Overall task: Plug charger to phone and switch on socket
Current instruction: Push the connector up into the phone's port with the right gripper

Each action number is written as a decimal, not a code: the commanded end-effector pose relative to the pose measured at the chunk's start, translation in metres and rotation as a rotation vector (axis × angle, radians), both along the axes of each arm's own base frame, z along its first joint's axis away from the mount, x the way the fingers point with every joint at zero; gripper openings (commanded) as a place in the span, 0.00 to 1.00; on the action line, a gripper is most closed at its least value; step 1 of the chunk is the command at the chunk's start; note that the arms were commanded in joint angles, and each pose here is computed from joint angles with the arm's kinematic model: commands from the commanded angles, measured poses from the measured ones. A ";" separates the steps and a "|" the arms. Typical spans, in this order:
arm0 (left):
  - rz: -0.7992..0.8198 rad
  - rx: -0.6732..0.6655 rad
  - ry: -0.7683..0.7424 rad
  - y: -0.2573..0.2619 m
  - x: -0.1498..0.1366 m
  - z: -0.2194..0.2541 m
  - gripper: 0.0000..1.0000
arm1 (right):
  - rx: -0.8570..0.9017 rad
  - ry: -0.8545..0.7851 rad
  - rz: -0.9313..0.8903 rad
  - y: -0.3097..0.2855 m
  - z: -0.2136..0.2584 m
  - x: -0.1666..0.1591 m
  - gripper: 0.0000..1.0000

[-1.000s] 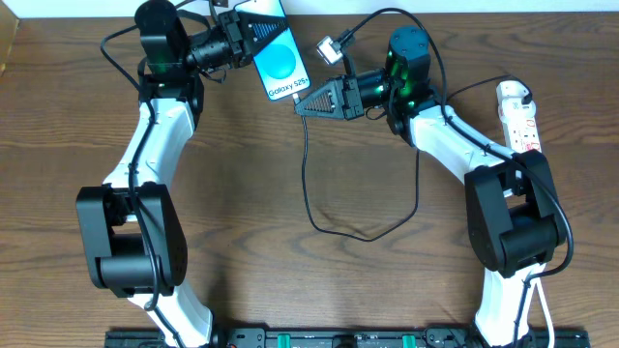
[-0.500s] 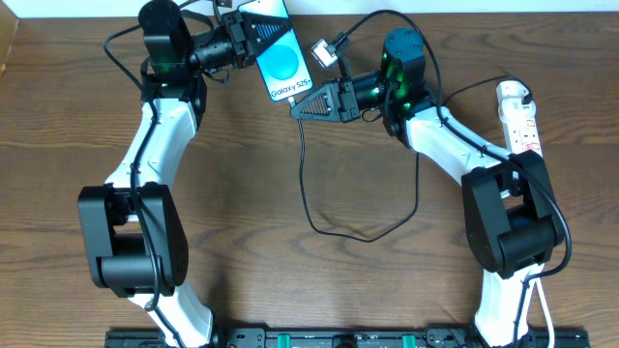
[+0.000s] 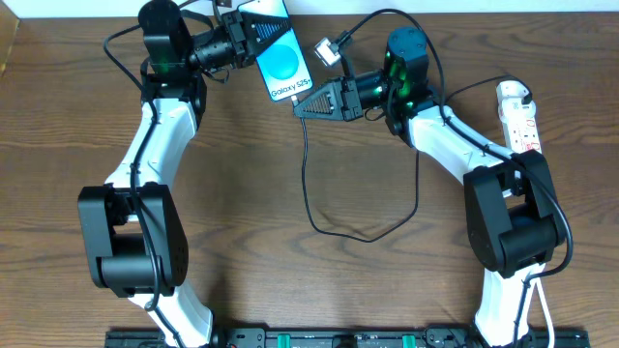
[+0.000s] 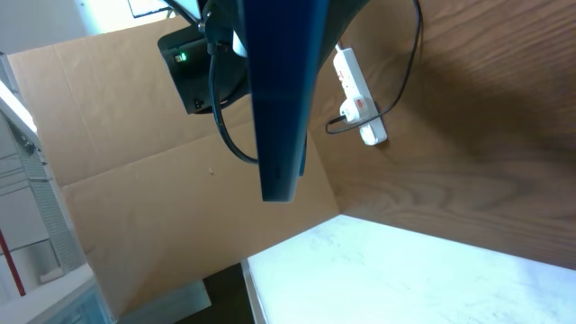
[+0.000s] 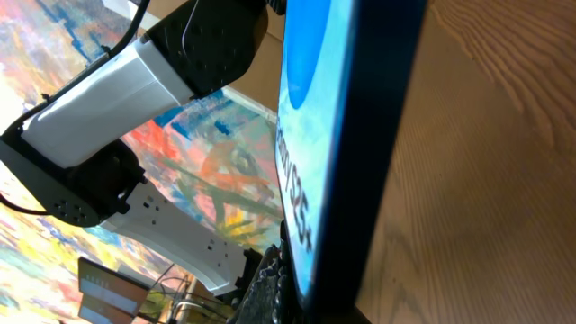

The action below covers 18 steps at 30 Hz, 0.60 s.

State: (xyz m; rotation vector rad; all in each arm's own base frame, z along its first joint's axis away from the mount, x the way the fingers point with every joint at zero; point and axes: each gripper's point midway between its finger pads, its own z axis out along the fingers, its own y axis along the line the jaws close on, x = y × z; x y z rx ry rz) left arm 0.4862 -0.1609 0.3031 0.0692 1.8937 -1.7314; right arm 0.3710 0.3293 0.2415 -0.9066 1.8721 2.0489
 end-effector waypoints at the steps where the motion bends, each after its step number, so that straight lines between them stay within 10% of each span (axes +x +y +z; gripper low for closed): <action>1: -0.059 -0.001 -0.035 -0.008 -0.012 0.014 0.07 | 0.002 -0.010 -0.068 -0.003 0.001 0.016 0.01; 18: -0.059 -0.001 -0.036 -0.008 -0.012 0.014 0.07 | -0.004 0.008 -0.081 -0.002 0.000 0.018 0.01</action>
